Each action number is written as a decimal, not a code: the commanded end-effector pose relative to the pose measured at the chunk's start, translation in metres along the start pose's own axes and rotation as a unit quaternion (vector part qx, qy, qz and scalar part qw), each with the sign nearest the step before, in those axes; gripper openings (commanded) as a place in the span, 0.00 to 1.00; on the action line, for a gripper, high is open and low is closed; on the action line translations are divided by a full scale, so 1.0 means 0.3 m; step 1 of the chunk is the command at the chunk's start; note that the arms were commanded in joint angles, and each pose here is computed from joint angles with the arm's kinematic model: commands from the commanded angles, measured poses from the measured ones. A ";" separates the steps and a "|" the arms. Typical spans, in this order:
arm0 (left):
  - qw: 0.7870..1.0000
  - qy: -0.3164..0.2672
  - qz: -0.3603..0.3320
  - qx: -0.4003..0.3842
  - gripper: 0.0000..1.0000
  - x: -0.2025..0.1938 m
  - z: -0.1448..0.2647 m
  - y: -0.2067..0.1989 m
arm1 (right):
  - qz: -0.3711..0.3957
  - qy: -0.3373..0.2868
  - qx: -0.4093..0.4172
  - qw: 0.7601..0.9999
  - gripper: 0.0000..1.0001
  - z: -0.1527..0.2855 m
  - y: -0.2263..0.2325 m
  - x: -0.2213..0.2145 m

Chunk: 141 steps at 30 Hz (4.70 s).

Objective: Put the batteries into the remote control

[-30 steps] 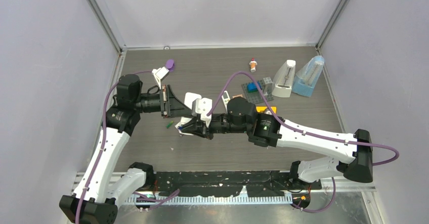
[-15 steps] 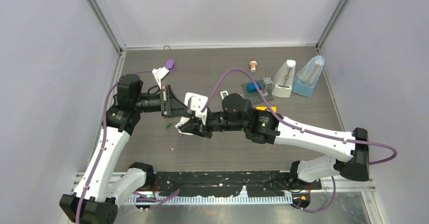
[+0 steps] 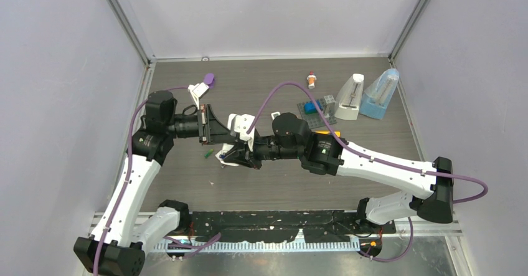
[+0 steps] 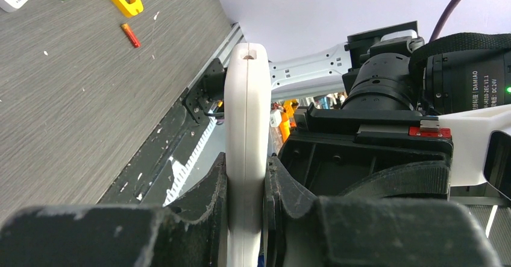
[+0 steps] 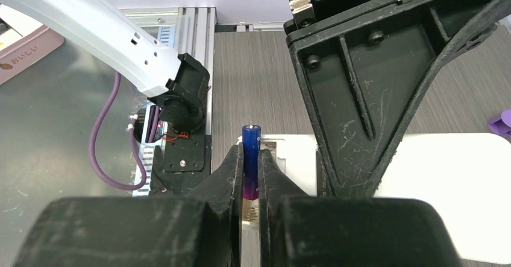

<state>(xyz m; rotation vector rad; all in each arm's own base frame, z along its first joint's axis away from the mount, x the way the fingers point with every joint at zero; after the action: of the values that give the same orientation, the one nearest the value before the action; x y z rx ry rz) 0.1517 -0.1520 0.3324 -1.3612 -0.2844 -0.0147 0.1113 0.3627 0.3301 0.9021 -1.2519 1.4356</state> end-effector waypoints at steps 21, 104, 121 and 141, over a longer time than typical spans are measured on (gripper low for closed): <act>1.000 0.010 -0.004 -0.010 0.00 0.003 0.005 -0.033 | -0.039 0.104 0.029 0.993 0.07 -0.034 0.011 -0.121; 0.997 -0.021 0.073 0.014 0.00 0.068 -0.053 0.089 | -0.332 0.012 -0.178 0.926 0.95 0.134 -0.138 0.003; 0.997 -0.037 0.067 -0.008 0.00 0.080 -0.057 0.073 | -0.531 -0.021 -0.091 0.842 0.95 0.049 -0.065 -0.062; 0.996 -0.042 0.075 -0.004 0.00 0.074 -0.056 0.081 | -0.539 -0.029 -0.067 0.839 0.79 0.012 -0.062 -0.069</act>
<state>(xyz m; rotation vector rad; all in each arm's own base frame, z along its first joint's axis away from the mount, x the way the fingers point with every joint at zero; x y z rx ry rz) 0.1848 -0.1591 0.3008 -1.3556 -0.2132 0.2158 0.1363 0.3512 0.3037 1.1940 -0.6040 0.3872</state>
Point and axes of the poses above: each gripper's point midway between its finger pads, its own z axis back along the fingers, its own y axis along the line the jaws close on, x = y × z, the point moved 6 cm from there along z, back along the fingers, and after that the axes turned 12 degrees about z, right-handed, at the moved point
